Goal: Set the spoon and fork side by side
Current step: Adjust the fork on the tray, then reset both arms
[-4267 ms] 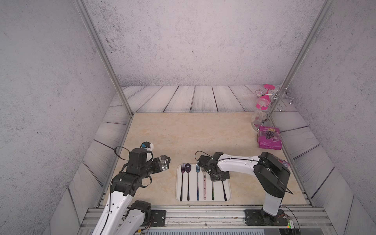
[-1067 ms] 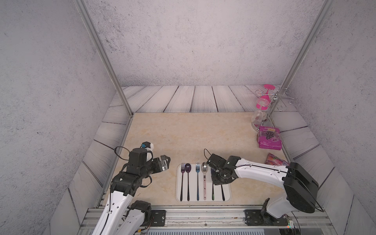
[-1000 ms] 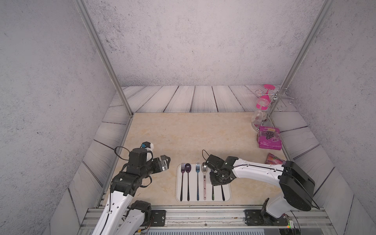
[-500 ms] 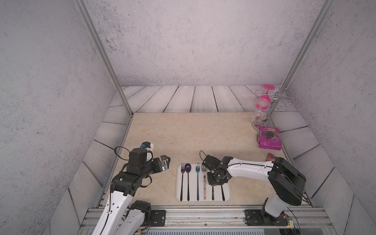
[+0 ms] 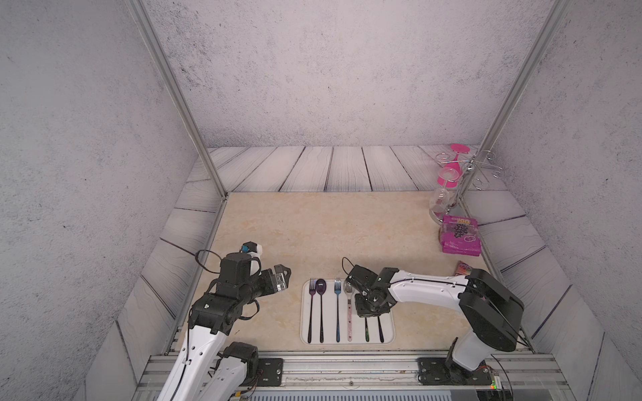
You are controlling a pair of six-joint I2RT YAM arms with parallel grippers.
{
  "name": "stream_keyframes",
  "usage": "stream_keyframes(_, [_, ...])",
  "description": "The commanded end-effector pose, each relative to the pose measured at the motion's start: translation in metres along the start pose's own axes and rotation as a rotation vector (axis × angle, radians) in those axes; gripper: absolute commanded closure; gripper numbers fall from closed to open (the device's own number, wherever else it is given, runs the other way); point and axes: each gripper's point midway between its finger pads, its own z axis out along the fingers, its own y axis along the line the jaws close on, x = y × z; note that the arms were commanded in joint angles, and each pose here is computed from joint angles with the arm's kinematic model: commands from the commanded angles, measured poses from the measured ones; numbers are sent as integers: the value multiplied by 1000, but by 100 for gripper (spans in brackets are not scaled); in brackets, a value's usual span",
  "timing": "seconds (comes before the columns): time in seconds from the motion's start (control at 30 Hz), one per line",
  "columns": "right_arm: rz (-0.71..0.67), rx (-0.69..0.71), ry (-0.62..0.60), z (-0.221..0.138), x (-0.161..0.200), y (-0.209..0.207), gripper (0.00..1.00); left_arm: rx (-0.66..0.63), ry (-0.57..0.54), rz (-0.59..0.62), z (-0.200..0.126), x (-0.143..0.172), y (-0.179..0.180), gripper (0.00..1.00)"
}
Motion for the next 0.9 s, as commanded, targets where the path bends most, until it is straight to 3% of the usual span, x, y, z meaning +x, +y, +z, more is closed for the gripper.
stream_keyframes(0.0, [16,45,10,2,8,-13,86,12,3,10,0,1,-3,0])
stream_keyframes(0.23, [10,33,-5,-5,5,-11,84,10,5,9,0,1,-2,1])
stream_keyframes(0.53, [-28,67,-105,-49,-9,-25,71,6,10,8,2,1,-1,1])
stream_keyframes(0.87, [-5,71,-40,-30,-7,-51,71,-2,7,6,1,1,0,1])
